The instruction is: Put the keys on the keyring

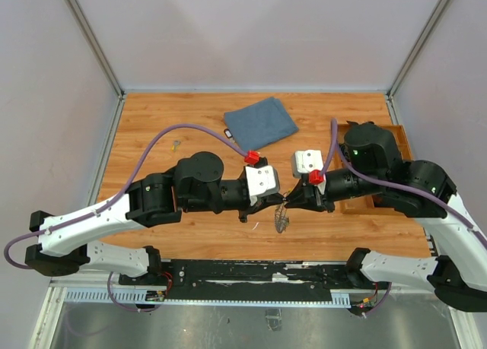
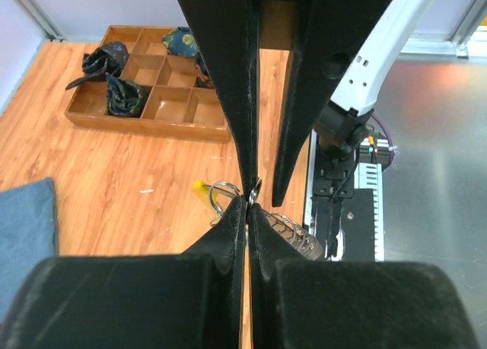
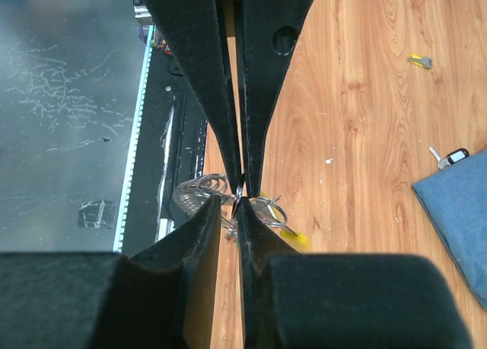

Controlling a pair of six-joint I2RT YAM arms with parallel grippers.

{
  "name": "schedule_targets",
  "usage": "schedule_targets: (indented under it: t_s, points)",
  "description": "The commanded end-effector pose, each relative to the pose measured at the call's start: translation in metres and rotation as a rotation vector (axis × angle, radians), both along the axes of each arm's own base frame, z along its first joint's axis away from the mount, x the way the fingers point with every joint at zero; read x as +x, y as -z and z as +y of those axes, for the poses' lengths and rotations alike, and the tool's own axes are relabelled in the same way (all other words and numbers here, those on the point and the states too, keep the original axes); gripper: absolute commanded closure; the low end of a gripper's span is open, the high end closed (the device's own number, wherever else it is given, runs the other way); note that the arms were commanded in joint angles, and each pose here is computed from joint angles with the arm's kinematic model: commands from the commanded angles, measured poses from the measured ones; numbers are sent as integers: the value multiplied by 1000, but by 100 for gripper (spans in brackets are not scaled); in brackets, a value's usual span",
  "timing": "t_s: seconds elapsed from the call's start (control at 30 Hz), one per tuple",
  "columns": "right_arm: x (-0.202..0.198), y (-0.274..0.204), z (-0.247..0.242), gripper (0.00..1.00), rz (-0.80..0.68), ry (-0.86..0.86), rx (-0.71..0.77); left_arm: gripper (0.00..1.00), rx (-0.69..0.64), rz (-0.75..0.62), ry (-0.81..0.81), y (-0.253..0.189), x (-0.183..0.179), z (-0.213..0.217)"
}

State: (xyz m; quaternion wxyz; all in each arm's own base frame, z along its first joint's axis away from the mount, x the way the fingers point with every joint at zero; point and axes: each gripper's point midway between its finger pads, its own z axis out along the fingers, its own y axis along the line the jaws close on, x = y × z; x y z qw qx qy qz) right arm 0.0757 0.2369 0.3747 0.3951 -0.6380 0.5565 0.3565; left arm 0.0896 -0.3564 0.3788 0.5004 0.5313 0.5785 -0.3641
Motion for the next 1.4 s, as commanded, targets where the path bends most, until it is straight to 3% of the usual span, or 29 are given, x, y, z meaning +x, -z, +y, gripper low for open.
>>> schedule_targets:
  t_s: [0.0, 0.17, 0.33, 0.67, 0.93, 1.37]
  points:
    - [-10, -21, 1, 81, -73, -48, 101, 100, -85, -15, -30, -20, 4, 4]
    - [-4, -42, -3, 68, -186, 13, 266, 99, -228, -1, -48, -40, 0, 16]
    - [-1, -63, -6, 69, -248, 76, 460, 99, -387, 18, -51, -62, -5, 31]
    - [-4, -76, 11, 69, -154, 59, 668, 99, -644, 32, 40, -88, -28, 58]
    - [-13, -88, 20, 70, -106, -7, 777, 99, -679, 39, 81, -89, -34, 54]
    - [-25, -73, 31, 72, -60, -112, 708, 99, -675, 38, 87, -90, -34, 50]
